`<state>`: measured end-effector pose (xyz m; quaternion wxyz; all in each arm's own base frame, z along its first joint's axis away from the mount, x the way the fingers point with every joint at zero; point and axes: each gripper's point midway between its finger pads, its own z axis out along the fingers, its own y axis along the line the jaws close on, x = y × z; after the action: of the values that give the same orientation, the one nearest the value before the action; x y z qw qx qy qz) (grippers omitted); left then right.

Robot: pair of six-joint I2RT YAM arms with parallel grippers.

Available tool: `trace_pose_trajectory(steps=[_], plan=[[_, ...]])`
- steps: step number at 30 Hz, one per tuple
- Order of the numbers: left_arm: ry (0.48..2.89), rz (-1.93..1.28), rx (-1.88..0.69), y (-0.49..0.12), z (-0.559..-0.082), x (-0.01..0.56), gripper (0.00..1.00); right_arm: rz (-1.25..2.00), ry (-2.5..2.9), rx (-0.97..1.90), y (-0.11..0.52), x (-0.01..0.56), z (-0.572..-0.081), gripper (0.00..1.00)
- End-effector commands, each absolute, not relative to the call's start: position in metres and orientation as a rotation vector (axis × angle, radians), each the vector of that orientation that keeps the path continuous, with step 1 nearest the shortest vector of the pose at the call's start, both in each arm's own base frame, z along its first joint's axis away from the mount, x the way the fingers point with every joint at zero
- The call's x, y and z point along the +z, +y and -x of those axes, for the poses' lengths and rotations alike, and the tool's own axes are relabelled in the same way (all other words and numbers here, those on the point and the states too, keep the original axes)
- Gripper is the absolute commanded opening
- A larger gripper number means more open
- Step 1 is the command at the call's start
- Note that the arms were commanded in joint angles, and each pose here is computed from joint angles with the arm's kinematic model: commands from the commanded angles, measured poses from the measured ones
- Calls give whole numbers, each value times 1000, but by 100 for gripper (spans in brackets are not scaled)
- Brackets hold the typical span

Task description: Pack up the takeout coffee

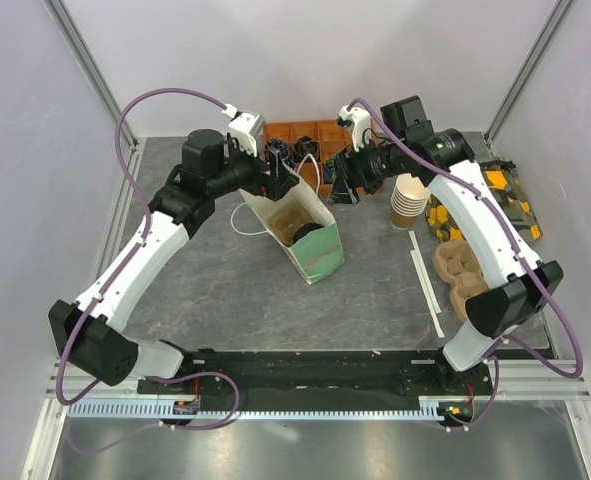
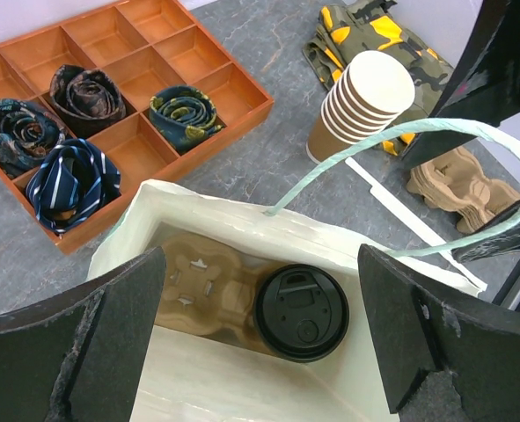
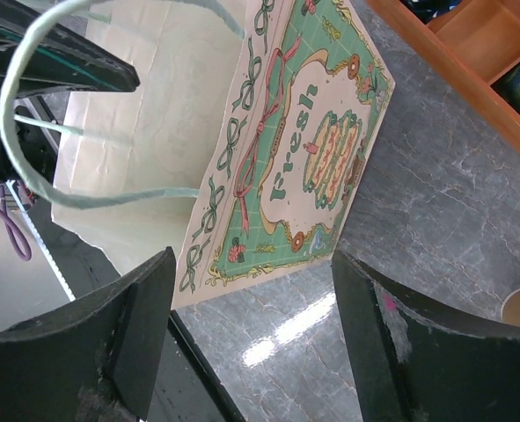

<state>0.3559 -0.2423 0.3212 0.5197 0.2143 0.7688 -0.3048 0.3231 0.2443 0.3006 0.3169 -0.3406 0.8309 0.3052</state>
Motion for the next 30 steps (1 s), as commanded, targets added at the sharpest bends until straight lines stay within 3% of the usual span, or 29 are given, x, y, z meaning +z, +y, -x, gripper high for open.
trace_pose_trajectory(steps=[1, 11, 19, 30], plan=[[1814, -535, -720, -240, -354, 328, 96, 906, 2096, 779, 243, 325, -320, 80], [1765, -521, -698, -230, -351, 348, 96, 805, 2178, 590, 190, 331, -317, 80], [1708, -489, -722, -221, -342, 372, 96, 744, 2296, 399, 136, 308, -280, 78], [1677, -353, -696, -185, -342, 400, 97, 821, 2540, 76, 72, 202, -234, 51]])
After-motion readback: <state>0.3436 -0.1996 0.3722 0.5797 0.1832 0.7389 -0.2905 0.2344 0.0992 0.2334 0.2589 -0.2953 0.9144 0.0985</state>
